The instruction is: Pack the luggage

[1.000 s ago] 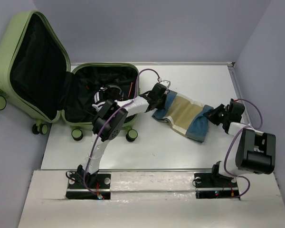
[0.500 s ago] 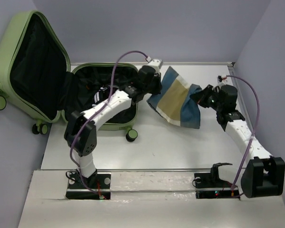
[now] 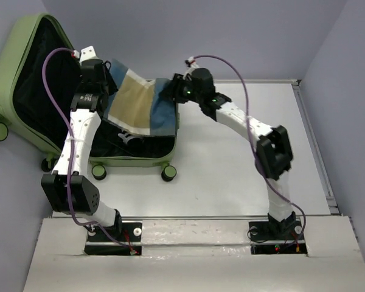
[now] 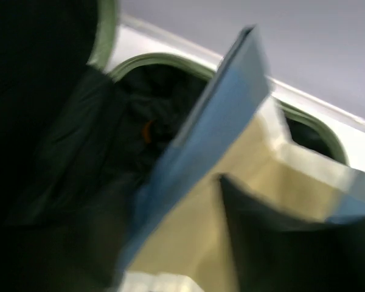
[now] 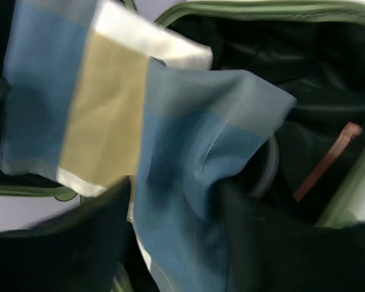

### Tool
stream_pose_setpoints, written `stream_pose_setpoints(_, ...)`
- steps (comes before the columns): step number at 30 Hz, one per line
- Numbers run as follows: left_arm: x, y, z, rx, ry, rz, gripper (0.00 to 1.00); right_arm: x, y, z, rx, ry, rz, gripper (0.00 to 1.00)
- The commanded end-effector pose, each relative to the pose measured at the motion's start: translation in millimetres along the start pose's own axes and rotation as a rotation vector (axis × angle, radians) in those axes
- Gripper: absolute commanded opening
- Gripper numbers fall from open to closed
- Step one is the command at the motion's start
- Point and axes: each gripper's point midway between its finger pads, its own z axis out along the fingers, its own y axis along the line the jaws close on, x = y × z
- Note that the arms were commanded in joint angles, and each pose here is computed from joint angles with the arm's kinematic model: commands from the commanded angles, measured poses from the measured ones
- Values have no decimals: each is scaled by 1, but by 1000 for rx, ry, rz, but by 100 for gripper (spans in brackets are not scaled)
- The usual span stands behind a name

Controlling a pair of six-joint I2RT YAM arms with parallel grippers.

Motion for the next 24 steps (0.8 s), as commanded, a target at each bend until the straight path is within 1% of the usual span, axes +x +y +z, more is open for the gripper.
stream_pose_setpoints(1, -7, 47, -27, -175, -10, 57, 92, 49, -24, 54, 63, 186, 7, 73)
stream_pose_setpoints(2, -10, 51, -42, -181, -31, 46, 99, 52, -27, 70, 43, 224, -28, 85)
stream_pose_setpoints(4, -20, 47, -66, -152, -90, 25, 99, 56, -31, 70, 53, 244, -44, 92)
stream_pose_setpoints(5, -36, 43, -95, -117, -163, -2, 99, 54, -31, 72, 52, 238, -59, 94)
stream_pose_setpoints(6, -39, 45, -108, -120, -184, -11, 99, 52, -31, 72, 46, 233, -92, 94)
stream_pose_setpoints(7, -41, 38, -122, -94, -199, -26, 99, 55, -27, 73, 39, 238, -111, 94)
stream_pose_setpoints(8, -44, 42, -146, -86, -221, -39, 99, 51, -25, 71, 42, 232, -126, 95)
stream_pose_setpoints(10, -39, 55, -166, -122, -237, -62, 99, 41, -21, 64, 54, 213, -168, 94)
stream_pose_setpoints(11, -41, 65, -191, -123, -273, -101, 99, 36, -18, 61, 52, 204, -181, 94)
stream_pose_setpoints(13, -31, 90, -206, -206, -304, -129, 99, 17, 2, 51, 17, 169, -217, 94)
stream_pose_setpoints(14, -33, 112, -230, -271, -366, -163, 99, 11, 11, 47, -4, 159, -227, 94)
stream_pose_setpoints(17, -17, 149, -252, -417, -401, -175, 99, -10, 51, 29, -119, 139, -269, 94)
stream_pose_setpoints(18, -13, 165, -258, -513, -417, -173, 99, -16, 70, 17, -177, 139, -278, 94)
stream_pose_setpoints(20, -9, 183, -267, -623, -430, -157, 99, -18, 83, 4, -220, 147, -291, 94)
stream_pose_setpoints(22, -5, 191, -265, -698, -418, -131, 99, -12, 88, -13, -239, 175, -298, 94)
stream_pose_setpoints(24, 0, 194, -248, -775, -383, -79, 99, -8, 88, -23, -243, 182, -317, 94)
